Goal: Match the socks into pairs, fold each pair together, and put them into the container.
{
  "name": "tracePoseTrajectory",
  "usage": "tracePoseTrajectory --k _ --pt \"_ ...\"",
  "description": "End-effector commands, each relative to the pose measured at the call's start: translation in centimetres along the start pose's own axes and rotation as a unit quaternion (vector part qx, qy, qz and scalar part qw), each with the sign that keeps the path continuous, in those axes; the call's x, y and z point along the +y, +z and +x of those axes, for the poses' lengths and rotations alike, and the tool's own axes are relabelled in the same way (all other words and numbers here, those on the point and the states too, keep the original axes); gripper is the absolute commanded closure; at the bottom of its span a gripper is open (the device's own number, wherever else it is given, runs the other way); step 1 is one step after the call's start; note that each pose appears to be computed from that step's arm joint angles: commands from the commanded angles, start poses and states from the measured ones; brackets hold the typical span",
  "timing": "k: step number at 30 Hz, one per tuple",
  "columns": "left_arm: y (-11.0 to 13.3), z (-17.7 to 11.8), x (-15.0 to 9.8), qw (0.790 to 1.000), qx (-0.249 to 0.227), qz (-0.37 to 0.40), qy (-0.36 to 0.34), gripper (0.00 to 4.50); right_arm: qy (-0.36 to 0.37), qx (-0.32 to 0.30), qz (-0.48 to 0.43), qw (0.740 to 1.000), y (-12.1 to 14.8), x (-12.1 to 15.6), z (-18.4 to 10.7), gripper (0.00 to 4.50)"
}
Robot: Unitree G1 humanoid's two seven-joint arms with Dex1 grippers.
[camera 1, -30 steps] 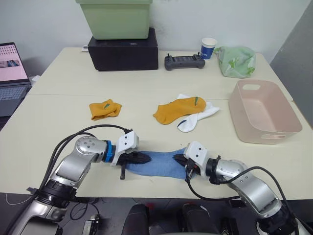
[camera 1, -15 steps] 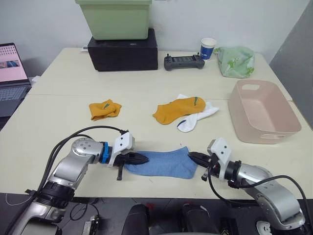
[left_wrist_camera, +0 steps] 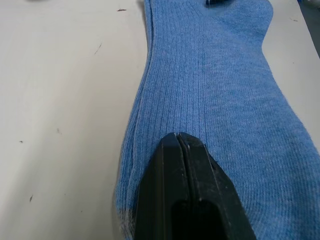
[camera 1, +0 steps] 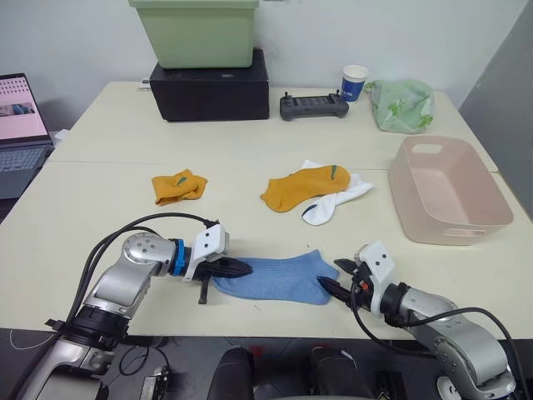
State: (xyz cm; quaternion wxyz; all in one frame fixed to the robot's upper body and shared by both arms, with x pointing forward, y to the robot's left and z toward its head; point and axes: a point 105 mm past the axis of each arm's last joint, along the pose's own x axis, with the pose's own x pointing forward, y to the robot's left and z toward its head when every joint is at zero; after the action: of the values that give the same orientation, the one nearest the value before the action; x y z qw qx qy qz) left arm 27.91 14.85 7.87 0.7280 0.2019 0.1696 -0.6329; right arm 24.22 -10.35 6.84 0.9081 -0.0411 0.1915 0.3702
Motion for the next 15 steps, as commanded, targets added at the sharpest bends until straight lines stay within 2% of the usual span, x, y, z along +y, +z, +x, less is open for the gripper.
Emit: tracePoseTrajectory --k 1,4,6,10,12,15 --pt "-0.1 0.2 -0.3 1.0 0.003 0.007 -0.005 4.5 0.006 0.012 -0.026 1.0 -0.4 0.6 0.2 1.6" --pt "-0.1 0.3 -0.5 1.0 0.006 0.008 -0.011 4.5 0.013 0.011 -0.056 0.998 -0.1 0.8 0.1 2.46" --pt "0.0 0.3 -0.6 1.0 0.005 0.011 -0.013 4.5 0.012 0.011 -0.072 0.997 0.1 0.7 -0.1 3.22" --pt "1.0 0.9 -0.4 1.0 -0.013 0.018 -0.015 4.5 -0.001 -0.001 -0.085 0.996 1.0 -0.3 -0.8 4.48" --pt "2.3 1.5 -0.1 0.999 -0.035 0.021 -0.016 4.5 -0.008 -0.014 -0.077 0.997 2.0 -0.9 -1.3 4.48" --pt "3.4 2.2 0.1 0.998 -0.044 0.032 -0.02 4.5 -0.014 -0.025 -0.062 0.998 3.1 -1.7 -2.0 4.48"
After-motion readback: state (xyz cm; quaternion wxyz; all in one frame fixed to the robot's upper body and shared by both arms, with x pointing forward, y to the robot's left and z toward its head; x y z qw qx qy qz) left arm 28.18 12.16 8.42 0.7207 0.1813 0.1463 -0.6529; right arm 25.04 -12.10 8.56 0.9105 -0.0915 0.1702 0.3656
